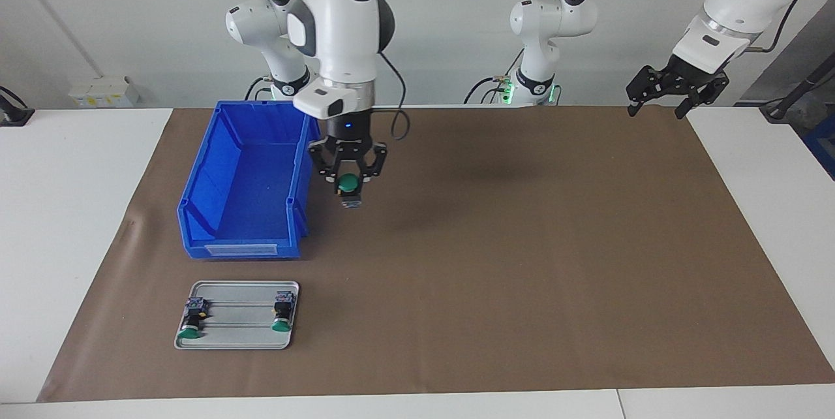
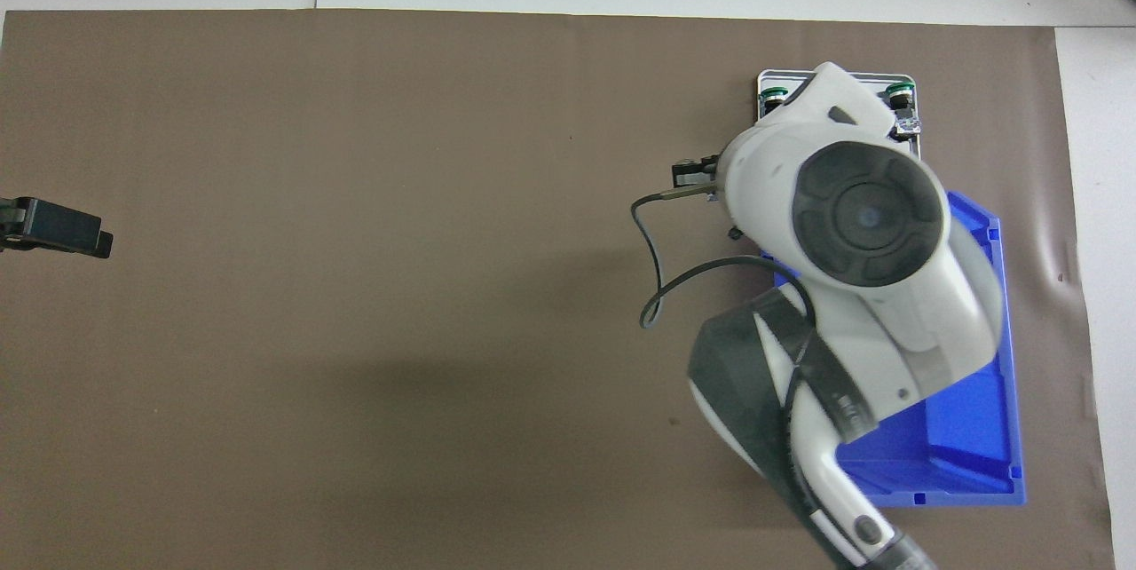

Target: Place and press button with both arms

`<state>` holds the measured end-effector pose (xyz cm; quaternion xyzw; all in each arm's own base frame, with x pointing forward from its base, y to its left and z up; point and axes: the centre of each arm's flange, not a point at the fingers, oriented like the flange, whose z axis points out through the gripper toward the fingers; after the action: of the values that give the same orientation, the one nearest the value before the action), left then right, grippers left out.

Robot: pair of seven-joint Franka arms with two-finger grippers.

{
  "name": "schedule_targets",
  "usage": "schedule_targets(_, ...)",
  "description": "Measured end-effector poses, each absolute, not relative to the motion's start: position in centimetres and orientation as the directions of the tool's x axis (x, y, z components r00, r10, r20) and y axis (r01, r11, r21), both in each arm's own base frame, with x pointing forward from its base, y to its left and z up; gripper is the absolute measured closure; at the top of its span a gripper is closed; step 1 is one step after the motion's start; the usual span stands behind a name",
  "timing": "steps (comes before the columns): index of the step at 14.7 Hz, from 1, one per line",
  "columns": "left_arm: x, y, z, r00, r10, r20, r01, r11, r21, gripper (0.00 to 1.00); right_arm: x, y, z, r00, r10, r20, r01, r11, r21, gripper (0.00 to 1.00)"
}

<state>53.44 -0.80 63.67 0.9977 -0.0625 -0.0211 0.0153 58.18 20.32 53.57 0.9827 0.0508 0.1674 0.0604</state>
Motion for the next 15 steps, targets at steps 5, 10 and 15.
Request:
schedule_targets(5,53.4,-0.8,63.7,0.991,-0.125,-0.040,-0.124,-0.992,0.033,0.00,58.6,8.0,51.9,0.960,0.175,0.218,0.148,-0.980,0.136,0.59)
schedule_targets(10,53.4,-0.8,63.7,0.991,-0.125,-0.040,-0.124,-0.992,0.033,0.00,54.3,2.6,44.1,0.954,0.168,0.248,0.149,-0.984,0.094,0.59)
schedule_targets(15,53.4,-0.8,63.7,0.991,-0.125,-0.040,-0.124,-0.992,0.033,0.00,50.9,-0.3,38.7,0.953,0.166,0.252,0.150,-0.985,0.080,0.59)
